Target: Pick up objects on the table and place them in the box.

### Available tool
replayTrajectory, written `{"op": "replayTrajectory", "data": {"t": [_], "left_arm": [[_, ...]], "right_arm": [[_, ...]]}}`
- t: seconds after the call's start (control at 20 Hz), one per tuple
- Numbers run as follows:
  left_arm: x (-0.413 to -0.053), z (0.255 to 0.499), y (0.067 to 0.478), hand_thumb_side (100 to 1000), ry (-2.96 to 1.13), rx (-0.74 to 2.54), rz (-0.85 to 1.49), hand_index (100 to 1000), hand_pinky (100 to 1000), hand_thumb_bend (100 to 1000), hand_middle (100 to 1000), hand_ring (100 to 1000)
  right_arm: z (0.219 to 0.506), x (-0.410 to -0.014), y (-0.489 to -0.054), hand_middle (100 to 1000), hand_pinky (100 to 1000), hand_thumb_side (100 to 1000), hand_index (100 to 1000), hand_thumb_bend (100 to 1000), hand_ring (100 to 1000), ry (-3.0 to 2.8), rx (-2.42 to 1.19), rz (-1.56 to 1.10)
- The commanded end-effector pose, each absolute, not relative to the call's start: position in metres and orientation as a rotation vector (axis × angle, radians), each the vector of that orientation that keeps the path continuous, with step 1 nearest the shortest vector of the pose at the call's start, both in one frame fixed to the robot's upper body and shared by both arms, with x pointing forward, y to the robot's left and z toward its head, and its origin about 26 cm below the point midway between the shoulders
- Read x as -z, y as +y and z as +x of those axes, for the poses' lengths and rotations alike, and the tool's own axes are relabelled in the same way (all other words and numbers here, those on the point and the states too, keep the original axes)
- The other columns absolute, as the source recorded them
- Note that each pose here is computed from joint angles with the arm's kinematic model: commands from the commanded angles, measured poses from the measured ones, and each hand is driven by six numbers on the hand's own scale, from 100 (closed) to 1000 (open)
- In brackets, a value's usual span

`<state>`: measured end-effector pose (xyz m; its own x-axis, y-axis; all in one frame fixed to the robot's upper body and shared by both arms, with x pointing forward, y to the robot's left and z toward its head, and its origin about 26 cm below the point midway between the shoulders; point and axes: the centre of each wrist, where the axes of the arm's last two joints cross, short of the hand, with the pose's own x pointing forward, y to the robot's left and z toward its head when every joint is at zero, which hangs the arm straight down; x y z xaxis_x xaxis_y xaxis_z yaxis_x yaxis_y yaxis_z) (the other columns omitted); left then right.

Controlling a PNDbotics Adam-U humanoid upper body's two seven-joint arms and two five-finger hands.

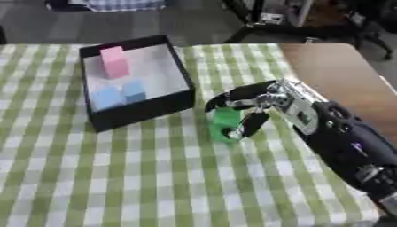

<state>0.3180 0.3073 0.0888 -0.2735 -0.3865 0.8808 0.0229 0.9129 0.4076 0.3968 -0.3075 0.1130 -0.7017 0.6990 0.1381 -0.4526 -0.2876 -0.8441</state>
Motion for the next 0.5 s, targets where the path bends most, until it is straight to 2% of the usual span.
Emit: {"op": "replayTrajectory", "data": {"t": [0.05,0.15,0.2,0.25,0.3,0.5], "left_arm": [[-0.096,0.318,0.310,1000,-1.830,0.413,0.288,887,670,100,551,538],[-0.096,0.318,0.310,1000,-1.830,0.413,0.288,887,670,100,551,538],[-0.096,0.318,0.311,1000,-1.830,0.413,0.288,887,670,100,551,538],[-0.096,0.318,0.311,1000,-1.829,0.412,0.290,887,670,100,551,538],[-0.096,0.318,0.311,1000,-1.829,0.411,0.292,887,670,100,551,538],[-0.096,0.317,0.312,1000,-1.828,0.407,0.297,887,670,100,551,537]], "right_arm": [[0.400,-0.124,-0.317,914,776,265,995,100,623,-1.148,-2.244,-0.281],[0.399,-0.129,-0.318,855,759,214,981,100,555,-1.220,-2.212,-0.310],[0.398,-0.134,-0.318,690,734,122,917,100,456,-1.272,-2.192,-0.331],[0.397,-0.140,-0.318,676,732,114,909,100,450,-1.329,-2.170,-0.354],[0.395,-0.149,-0.317,600,729,100,858,100,409,-1.389,-2.150,-0.382],[0.388,-0.194,-0.316,572,732,100,833,100,389,-1.589,-2.075,-0.477]]}}
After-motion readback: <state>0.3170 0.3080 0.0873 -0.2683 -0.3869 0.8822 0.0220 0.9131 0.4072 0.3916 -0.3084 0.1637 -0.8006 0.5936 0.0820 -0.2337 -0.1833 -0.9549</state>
